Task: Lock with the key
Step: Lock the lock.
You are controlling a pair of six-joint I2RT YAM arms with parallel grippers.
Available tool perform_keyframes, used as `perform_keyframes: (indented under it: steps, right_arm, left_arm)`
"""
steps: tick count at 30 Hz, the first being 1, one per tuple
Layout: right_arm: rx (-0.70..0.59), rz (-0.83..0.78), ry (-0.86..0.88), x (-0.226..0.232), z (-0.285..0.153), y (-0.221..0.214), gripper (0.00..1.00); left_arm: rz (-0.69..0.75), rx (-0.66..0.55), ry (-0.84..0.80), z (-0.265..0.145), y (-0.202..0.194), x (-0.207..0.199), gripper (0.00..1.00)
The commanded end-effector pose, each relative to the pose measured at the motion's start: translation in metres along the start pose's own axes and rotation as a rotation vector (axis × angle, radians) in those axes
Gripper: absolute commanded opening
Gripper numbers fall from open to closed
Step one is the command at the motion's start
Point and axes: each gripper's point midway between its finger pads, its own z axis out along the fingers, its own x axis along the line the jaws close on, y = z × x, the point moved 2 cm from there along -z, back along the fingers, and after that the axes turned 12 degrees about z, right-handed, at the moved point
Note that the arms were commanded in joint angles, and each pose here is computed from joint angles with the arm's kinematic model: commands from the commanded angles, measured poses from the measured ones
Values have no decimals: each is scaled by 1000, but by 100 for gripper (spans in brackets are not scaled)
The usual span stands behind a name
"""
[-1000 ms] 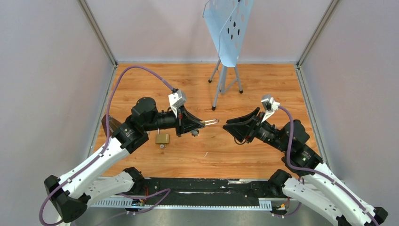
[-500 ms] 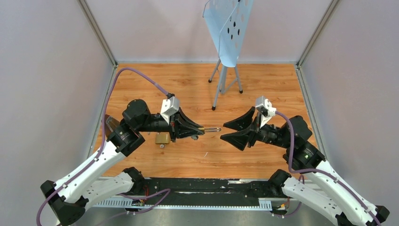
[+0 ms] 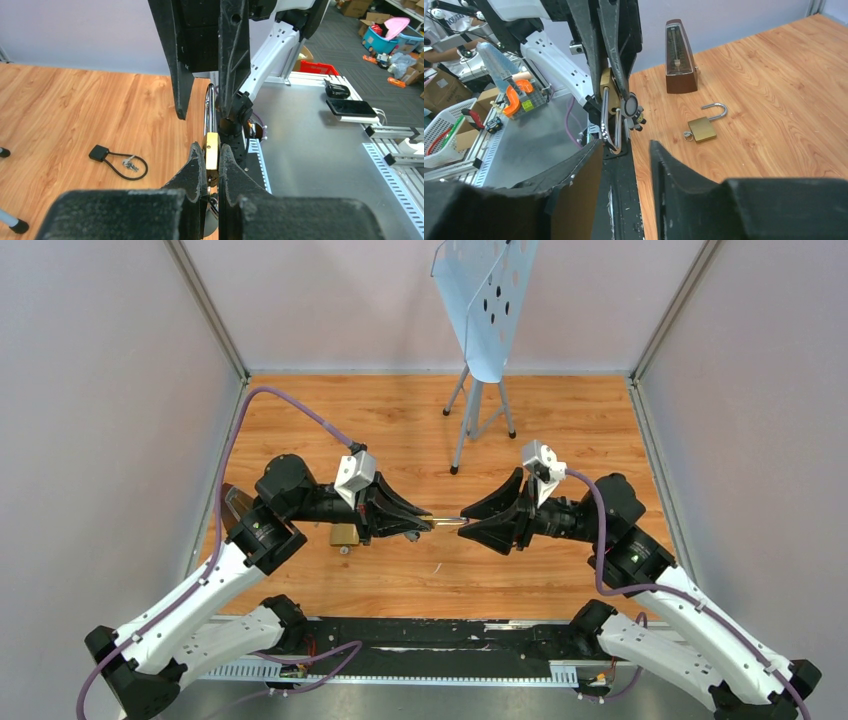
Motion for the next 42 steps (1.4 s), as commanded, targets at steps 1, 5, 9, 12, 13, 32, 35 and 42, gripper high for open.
perform_keyframes:
  steps: [1,5,9,12,13,32,35,42]
  right_arm:
    - [-74,-93,85,24,-4,25,44]
    - [-60,-113,138,34,-6,24,45]
    - [-59,-112,138,33,-5,25,34]
    - [-49,-98,144,33,-2,25,21]
    - [-43,-89,148,33,-1,24,15]
    - [-131,-223,121,22,12,21,0]
    - [-138,-257,120,21,15,16,0]
    - [-136,-276,112,19,21,9,0]
  left_arm:
    - [70,-39,-16,-2,14,-3,0]
    - [64,-35,-9,-2,13,-2,0]
    - [60,-37,-12,-3,13,-4,0]
    - [58,-38,-10,-3,13,-4,0]
    - [61,-42,-10,-3,14,-4,0]
    - [-30,-70,-94,5,9,-10,0]
    - [-38,-67,-101,5,9,-10,0]
    - [-73,-46,-99,7,4,-8,0]
